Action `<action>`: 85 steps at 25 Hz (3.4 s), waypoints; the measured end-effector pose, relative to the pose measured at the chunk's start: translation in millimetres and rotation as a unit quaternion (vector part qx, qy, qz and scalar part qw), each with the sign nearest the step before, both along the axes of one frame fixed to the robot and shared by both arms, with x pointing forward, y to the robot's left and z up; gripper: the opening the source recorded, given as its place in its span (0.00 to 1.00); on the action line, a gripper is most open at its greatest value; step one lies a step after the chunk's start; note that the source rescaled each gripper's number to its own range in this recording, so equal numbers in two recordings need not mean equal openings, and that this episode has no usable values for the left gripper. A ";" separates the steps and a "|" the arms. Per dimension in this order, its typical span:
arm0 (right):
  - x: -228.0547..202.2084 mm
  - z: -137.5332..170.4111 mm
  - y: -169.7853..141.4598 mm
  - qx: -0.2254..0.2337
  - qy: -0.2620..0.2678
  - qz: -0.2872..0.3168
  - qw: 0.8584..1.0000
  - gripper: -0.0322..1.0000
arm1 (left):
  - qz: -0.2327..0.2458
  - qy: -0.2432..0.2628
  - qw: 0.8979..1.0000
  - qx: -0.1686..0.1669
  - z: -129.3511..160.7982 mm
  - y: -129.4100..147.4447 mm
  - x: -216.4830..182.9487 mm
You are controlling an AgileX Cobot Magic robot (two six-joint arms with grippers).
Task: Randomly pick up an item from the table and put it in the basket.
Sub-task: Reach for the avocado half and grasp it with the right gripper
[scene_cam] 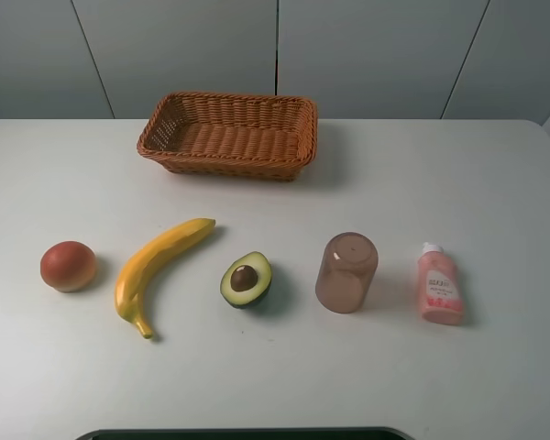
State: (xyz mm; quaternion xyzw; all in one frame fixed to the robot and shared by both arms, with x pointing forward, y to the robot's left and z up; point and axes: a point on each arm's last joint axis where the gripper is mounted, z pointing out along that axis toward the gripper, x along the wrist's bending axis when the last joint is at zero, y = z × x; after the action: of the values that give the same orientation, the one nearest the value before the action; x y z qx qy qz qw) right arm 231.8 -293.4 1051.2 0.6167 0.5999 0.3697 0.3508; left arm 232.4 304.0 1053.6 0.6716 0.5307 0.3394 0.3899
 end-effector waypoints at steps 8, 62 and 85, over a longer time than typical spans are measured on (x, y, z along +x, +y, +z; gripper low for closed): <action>0.0 0.0 0.0 0.000 0.000 0.000 1.000 1.00 | 0.000 0.000 1.000 0.000 0.0 0.0 0.0; 16.4 38.8 -0.1 -0.015 0.027 0.014 0.999 1.00 | 0.000 0.000 1.000 0.000 0.0 0.0 0.0; 199.7 102.0 47.8 0.020 0.133 0.245 0.960 1.00 | 0.001 0.000 1.000 -0.002 0.0 0.0 0.0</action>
State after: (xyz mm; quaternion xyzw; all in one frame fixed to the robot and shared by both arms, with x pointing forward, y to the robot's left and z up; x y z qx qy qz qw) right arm 431.5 -245.6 1153.2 0.5014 0.7663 0.3709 0.1546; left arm 232.4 304.0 1053.6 0.6705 0.5321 0.3387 0.3906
